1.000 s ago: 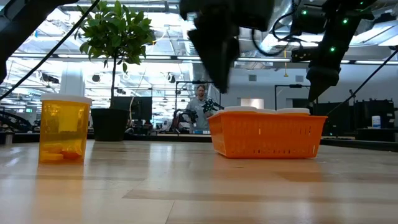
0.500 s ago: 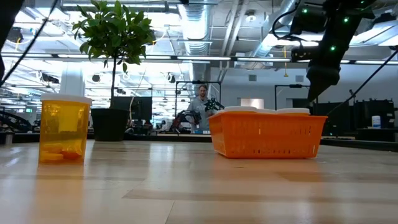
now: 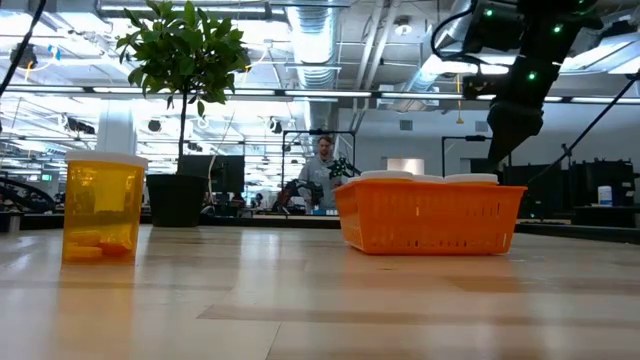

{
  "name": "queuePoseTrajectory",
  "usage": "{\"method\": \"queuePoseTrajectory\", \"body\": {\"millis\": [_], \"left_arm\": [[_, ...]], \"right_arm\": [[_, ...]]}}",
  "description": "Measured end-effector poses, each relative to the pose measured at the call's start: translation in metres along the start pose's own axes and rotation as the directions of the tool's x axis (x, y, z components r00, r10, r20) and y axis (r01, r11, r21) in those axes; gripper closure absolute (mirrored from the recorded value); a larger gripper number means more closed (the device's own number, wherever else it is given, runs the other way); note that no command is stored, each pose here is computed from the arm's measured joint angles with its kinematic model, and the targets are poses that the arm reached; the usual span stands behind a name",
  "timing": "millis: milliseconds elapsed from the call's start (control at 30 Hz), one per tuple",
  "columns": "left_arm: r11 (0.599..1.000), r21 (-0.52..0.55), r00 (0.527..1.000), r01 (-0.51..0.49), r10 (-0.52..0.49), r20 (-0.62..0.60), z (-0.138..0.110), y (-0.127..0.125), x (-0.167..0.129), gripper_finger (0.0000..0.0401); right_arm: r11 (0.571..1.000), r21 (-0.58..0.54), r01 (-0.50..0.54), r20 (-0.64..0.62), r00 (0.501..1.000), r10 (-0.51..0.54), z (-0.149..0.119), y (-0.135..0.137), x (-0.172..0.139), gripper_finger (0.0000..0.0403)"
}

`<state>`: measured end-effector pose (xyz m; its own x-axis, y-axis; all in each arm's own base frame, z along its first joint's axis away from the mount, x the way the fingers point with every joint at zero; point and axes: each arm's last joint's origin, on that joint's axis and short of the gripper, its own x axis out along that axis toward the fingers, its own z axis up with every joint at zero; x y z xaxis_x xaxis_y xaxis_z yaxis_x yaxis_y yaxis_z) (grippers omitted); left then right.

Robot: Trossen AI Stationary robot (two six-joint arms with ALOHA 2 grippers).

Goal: Pick and place pill bottles into a basket
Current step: Adjust the orange pill bottle

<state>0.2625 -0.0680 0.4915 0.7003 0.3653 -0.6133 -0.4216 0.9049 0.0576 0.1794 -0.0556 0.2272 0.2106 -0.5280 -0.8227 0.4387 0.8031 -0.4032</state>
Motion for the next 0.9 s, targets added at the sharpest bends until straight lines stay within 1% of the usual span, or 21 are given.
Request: {"method": "queuePoseTrajectory", "body": {"millis": [133, 233, 333, 433, 500, 567, 633, 700, 767, 833, 900], "left_arm": [[0.999, 0.008, 0.999, -0.053, 0.053, -0.006, -0.008, -0.003, -0.006, 0.0147], [0.997, 0.035, 0.997, -0.07, 0.071, -0.023, -0.015, -0.008, -0.006, 0.0147], [0.994, 0.088, 0.996, -0.063, 0.068, -0.05, -0.027, -0.012, -0.007, 0.0147], [0.993, 0.109, 0.997, -0.043, 0.049, -0.052, -0.041, 0.004, -0.02, 0.0147], [0.995, 0.095, 0.999, 0.02, -0.017, -0.026, -0.047, 0.018, -0.032, 0.0147], [0.988, 0.088, 0.99, 0.13, -0.134, 0.044, -0.049, 0.029, -0.044, 0.0147], [0.959, 0.104, 0.949, 0.263, -0.277, 0.152, -0.05, 0.04, -0.058, 0.0147], [0.924, 0.137, 0.889, 0.358, -0.382, 0.252, -0.054, 0.054, -0.069, 0.0147], [0.908, 0.16, 0.854, 0.387, -0.418, 0.309, -0.066, 0.067, -0.073, 0.0147], [0.911, 0.157, 0.85, 0.382, -0.413, 0.327, -0.084, 0.077, -0.07, 0.0147], [0.912, 0.141, 0.849, 0.386, -0.41, 0.332, -0.104, 0.083, -0.061, 0.0147]], "right_arm": [[0.995, -0.008, -0.104, -0.004, 0.995, 0.104, 0.002, 0.012, 0.002, 0.0214], [0.991, 0.004, -0.131, -0.014, 0.991, 0.131, 0.003, 0.021, 0.003, 0.0214], [0.99, 0.056, -0.129, -0.025, 0.991, 0.131, 0.004, 0.029, 0.004, 0.0214], [0.977, 0.145, -0.155, 0.006, 0.988, 0.156, 0.006, 0.035, 0.0, 0.0214], [0.959, 0.196, -0.205, 0.063, 0.978, 0.197, 0.012, 0.04, -0.01, 0.0214], [0.933, 0.235, -0.271, 0.17, 0.957, 0.235, 0.023, 0.044, -0.027, 0.0214], [0.907, 0.232, -0.352, 0.298, 0.913, 0.278, 0.037, 0.048, -0.047, 0.0215], [0.887, 0.184, -0.422, 0.42, 0.85, 0.317, 0.052, 0.05, -0.067, 0.0221], [0.881, 0.124, -0.457, 0.494, 0.798, 0.344, 0.066, 0.053, -0.087, 0.0232], [0.883, 0.075, -0.464, 0.508, 0.779, 0.366, 0.076, 0.056, -0.1, 0.0251], [0.876, 0.026, -0.482, 0.491, 0.77, 0.409, 0.083, 0.06, -0.109, 0.028]]}}
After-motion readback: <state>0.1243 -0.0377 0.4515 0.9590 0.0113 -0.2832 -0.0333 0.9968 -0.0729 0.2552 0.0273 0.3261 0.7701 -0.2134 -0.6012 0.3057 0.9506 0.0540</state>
